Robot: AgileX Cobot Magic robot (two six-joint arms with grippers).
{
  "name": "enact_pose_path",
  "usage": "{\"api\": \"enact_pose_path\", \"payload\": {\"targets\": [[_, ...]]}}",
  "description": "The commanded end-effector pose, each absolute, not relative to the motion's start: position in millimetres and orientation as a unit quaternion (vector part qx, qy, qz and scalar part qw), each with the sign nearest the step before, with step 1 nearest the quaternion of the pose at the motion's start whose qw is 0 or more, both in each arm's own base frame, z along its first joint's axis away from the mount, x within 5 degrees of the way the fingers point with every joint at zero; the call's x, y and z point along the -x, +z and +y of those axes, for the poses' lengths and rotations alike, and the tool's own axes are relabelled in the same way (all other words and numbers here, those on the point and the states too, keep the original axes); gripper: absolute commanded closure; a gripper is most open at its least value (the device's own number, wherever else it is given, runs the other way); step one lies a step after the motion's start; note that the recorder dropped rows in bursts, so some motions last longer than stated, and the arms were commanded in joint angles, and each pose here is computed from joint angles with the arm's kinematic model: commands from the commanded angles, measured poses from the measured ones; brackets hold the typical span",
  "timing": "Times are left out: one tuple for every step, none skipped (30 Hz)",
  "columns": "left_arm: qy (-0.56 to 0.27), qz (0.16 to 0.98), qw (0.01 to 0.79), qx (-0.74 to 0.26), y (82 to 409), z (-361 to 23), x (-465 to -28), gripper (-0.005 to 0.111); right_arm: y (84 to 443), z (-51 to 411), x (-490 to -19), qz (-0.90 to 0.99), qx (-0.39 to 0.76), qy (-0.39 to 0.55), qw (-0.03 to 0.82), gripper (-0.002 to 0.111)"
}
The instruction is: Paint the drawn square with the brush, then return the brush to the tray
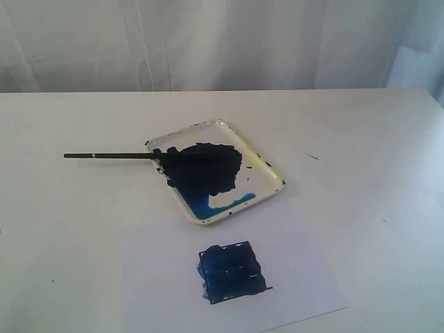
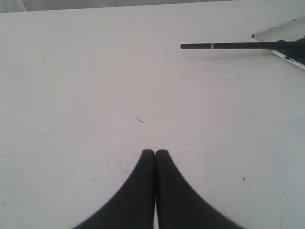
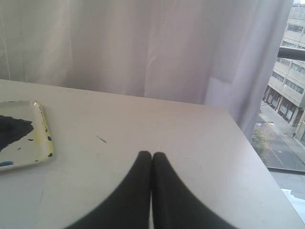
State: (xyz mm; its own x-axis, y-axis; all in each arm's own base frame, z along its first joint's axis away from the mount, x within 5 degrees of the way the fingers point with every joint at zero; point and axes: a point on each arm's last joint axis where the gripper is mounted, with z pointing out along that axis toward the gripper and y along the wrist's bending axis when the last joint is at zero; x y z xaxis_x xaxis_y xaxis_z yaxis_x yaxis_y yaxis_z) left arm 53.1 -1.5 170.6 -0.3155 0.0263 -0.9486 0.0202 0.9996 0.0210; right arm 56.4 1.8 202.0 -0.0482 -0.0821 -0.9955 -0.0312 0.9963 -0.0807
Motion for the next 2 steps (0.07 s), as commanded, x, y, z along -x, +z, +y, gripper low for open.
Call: {"api": "enact_pose_path", "payload": {"targets": [[-0.004, 0.811, 0.584, -0.01, 169.7, -1.9, -52.8, 0.107, 201.0, 1.8, -56.4, 0.722, 0.04, -0.019, 0.69, 0.108], [-0.004, 0.811, 0.584, -0.01, 169.7, -1.9, -52.8, 0.107, 201.0, 1.8, -56.4, 0.722, 0.04, -0.019, 0.69, 0.108]]}}
